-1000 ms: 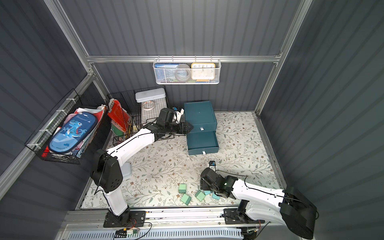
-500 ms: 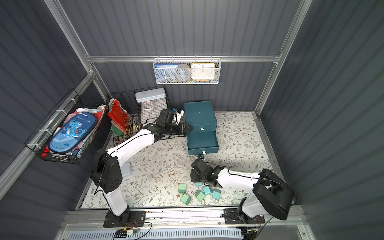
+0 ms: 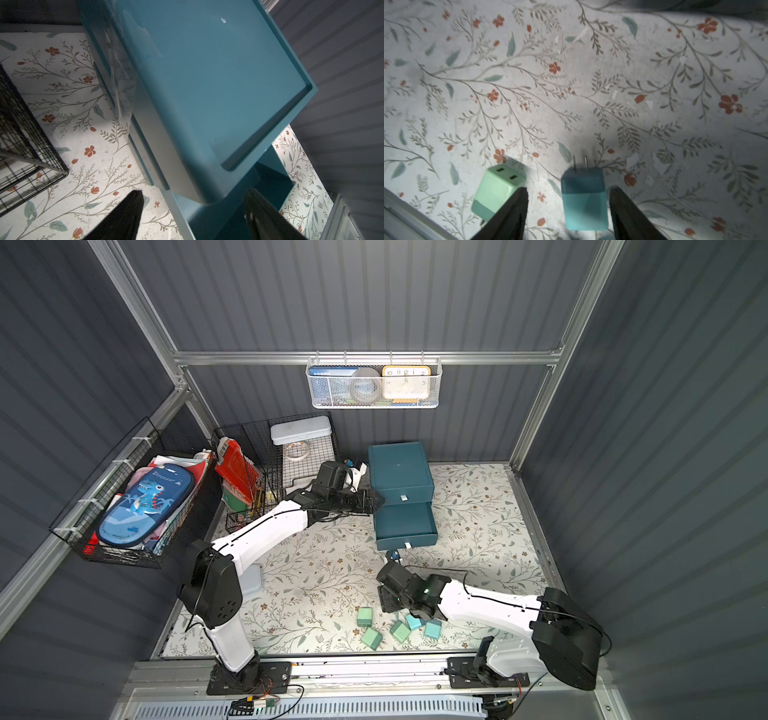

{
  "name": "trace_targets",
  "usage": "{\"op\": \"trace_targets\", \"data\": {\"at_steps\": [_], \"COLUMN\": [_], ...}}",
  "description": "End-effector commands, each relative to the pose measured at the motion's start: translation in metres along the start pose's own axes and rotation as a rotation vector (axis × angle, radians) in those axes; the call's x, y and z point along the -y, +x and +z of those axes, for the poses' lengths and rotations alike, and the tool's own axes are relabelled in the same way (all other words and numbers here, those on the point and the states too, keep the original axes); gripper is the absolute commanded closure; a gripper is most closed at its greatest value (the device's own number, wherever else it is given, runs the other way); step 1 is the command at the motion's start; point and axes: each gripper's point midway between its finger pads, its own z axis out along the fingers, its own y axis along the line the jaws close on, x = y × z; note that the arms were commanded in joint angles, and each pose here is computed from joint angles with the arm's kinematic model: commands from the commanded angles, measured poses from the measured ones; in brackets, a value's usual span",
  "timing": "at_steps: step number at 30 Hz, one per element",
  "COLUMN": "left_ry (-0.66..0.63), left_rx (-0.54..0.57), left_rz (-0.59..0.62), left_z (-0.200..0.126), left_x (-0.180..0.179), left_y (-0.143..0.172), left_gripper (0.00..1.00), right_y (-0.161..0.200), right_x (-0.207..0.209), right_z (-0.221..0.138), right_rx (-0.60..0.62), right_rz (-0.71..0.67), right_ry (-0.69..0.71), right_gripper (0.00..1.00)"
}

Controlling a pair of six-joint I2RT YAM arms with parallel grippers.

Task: Place the plugs into the drawer by color
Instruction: Pick up the plug from the center of the board.

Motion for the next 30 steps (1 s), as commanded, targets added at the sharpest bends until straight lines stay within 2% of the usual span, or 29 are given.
{"op": "trace_targets", "data": {"at_steps": [1, 11, 20, 24, 30], "left_ry": [0.014, 0.003, -0.001, -0.005, -0.021], "left_rx": [0.019, 0.005, -0.001, -0.003, -0.001], "left_rz": [0.028, 0.018, 0.018, 0.019, 0.020], "left_z": [-0.010, -0.004, -0.001, -0.001, 0.002], "left_x": [0.007, 0.003, 0.001, 0.001, -0.003], "left_y": [-0.005, 0.000, 0.000, 0.001, 0.000], "left_gripper": [0.19, 0.19, 0.19, 0.19, 0.19], "right_y": [0.010, 0.024, 0.027, 0.010, -0.061], "right_x": [0.010, 0.016, 0.021, 0.017, 0.020], "right_z": [0.003, 0.024, 0.035, 0.012, -0.074], "right_rx": [-0.035, -0.081, -0.091, -0.044, 0.208], "right_rz": [-0.037, -0.055, -0.062, -0.055, -0.057], "right_ry": [0.054, 0.097, 0.139, 0.124, 0.093], "right_gripper": [0.32, 0.33, 0.52, 0.62, 0.67]}}
